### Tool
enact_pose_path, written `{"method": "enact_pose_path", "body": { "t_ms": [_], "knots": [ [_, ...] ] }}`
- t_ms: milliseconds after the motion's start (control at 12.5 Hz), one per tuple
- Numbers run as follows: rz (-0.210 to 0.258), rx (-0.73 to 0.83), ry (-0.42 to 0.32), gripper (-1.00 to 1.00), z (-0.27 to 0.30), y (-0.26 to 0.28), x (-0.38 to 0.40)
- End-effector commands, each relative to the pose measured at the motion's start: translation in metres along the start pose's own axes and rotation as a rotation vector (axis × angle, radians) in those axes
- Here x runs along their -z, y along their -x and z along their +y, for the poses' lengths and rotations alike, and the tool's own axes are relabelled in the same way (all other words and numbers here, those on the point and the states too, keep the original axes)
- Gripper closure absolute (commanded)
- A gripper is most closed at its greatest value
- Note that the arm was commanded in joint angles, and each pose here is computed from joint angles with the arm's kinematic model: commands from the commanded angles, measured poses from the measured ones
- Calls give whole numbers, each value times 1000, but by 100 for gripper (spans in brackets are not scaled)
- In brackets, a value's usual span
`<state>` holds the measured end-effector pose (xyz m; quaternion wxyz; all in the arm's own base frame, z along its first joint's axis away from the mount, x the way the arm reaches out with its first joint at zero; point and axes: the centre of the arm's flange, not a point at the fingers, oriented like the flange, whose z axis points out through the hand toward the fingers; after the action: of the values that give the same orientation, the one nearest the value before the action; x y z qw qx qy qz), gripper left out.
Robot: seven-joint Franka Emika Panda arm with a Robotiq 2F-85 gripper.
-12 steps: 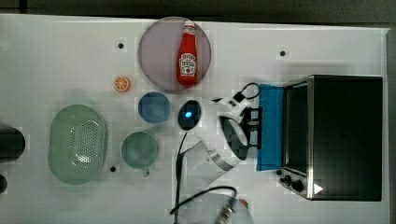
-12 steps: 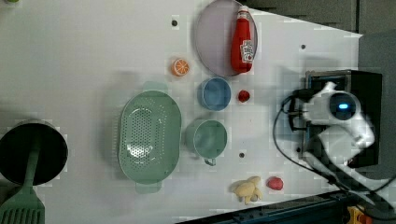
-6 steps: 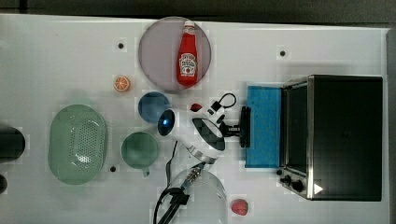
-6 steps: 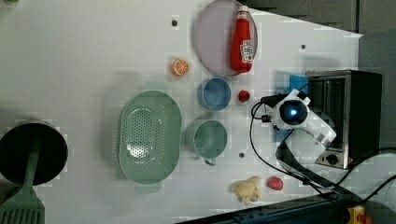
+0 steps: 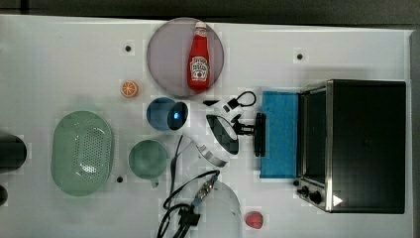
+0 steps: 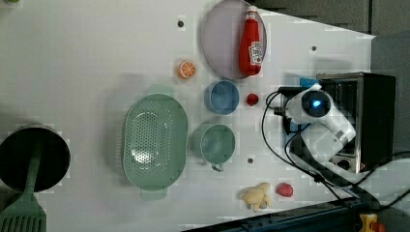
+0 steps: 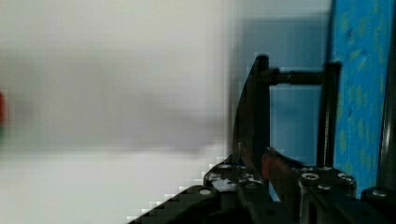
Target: Flap open oven.
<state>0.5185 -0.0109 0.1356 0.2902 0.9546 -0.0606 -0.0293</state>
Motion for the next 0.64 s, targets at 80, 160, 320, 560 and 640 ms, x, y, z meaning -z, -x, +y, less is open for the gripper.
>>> {"method": "enact_pose_path", "body": {
  "t_ms": [80, 160, 320, 560, 640],
  "knots": [
    [143, -304, -191, 65, 40, -55, 118],
    [132, -394, -260, 65, 57, -59, 144],
    [88, -548, -379, 65, 94, -57, 193],
    [-48, -727, -523, 65, 165, -41, 260],
    [-107, -767, -557, 65, 190, -33, 279]
  ]
}}
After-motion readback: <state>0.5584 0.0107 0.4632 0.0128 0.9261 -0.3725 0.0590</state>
